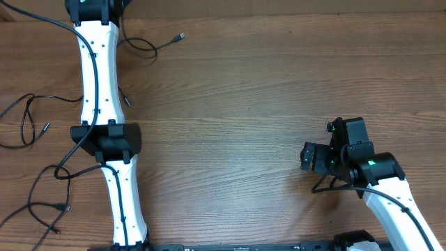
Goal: Untangle cables
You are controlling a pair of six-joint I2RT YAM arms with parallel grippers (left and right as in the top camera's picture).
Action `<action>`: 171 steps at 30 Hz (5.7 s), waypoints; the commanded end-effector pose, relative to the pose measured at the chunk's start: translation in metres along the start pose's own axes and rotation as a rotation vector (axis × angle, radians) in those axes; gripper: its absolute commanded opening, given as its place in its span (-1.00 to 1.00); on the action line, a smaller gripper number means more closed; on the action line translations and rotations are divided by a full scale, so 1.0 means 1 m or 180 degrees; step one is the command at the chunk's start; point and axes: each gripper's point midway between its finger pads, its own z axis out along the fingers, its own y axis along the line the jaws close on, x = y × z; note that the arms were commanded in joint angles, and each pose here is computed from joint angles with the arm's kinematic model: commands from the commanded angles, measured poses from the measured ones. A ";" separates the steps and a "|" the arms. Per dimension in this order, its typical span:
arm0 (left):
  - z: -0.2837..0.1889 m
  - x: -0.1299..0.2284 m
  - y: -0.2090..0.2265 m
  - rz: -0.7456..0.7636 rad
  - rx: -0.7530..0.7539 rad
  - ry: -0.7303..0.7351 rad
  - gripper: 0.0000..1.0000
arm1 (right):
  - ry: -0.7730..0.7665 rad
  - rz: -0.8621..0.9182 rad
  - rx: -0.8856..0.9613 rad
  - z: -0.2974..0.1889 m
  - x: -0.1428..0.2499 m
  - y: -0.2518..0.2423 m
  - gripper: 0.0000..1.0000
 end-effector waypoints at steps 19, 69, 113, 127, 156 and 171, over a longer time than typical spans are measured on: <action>-0.049 0.133 0.005 0.1173 0.0568 0.1993 1.00 | -0.0209 -0.0004 -0.0169 -0.004 -0.017 0.010 1.00; -0.092 0.244 -0.048 0.2299 0.0965 0.2543 0.99 | -0.0395 -0.0009 -0.0504 -0.007 -0.033 0.030 1.00; -0.114 0.227 -0.091 0.2300 0.1758 0.1571 0.99 | -0.0395 -0.0009 -0.0504 -0.007 -0.033 0.030 1.00; -0.141 0.245 -0.039 0.2069 0.2262 0.0801 0.99 | -0.0395 -0.0009 -0.0504 -0.007 -0.033 0.030 1.00; -0.296 0.176 0.059 0.1748 0.3041 -0.0940 0.99 | -0.0395 -0.0009 -0.0504 -0.007 -0.033 0.030 1.00; -0.269 0.201 0.067 0.1574 0.3149 -0.1309 0.99 | -0.0395 -0.0009 -0.0504 -0.007 -0.033 0.030 1.00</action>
